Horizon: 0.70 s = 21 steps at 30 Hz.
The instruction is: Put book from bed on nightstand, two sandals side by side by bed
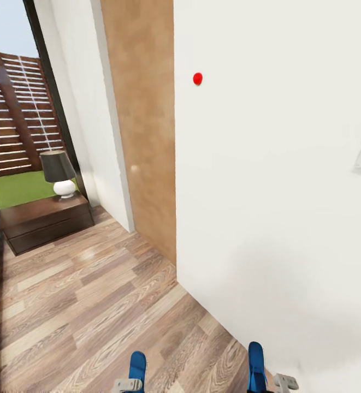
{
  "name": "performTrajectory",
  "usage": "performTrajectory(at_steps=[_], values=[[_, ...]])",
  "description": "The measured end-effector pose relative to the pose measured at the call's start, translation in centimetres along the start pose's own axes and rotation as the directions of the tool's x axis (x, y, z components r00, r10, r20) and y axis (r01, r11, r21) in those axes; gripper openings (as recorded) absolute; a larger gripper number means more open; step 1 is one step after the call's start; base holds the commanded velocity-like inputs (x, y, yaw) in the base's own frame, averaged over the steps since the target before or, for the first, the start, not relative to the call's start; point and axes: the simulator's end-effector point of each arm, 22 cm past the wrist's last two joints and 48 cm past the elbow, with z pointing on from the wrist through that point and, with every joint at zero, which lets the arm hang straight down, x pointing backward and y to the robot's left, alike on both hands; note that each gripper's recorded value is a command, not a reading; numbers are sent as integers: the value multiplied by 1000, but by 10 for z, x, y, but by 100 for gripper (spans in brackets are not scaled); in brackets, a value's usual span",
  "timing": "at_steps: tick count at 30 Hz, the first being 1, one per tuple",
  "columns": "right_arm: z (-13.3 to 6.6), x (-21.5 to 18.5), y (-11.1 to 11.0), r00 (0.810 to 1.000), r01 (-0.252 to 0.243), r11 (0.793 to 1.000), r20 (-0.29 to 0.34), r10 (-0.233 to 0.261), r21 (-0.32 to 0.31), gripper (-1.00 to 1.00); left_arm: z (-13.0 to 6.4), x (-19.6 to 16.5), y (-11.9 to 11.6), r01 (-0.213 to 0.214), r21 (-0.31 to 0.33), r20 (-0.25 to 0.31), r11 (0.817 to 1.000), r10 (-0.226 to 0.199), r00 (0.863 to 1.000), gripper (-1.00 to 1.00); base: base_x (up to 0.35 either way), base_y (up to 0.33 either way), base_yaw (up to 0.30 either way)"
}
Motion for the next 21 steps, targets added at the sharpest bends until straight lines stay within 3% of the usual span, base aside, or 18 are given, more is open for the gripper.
performTrajectory(at_steps=[21], values=[[0,0,0,1000,1,1000,0,-1,0,-100,0,0,0,0,0,0,1000,0,1000,-100,0,0,288]])
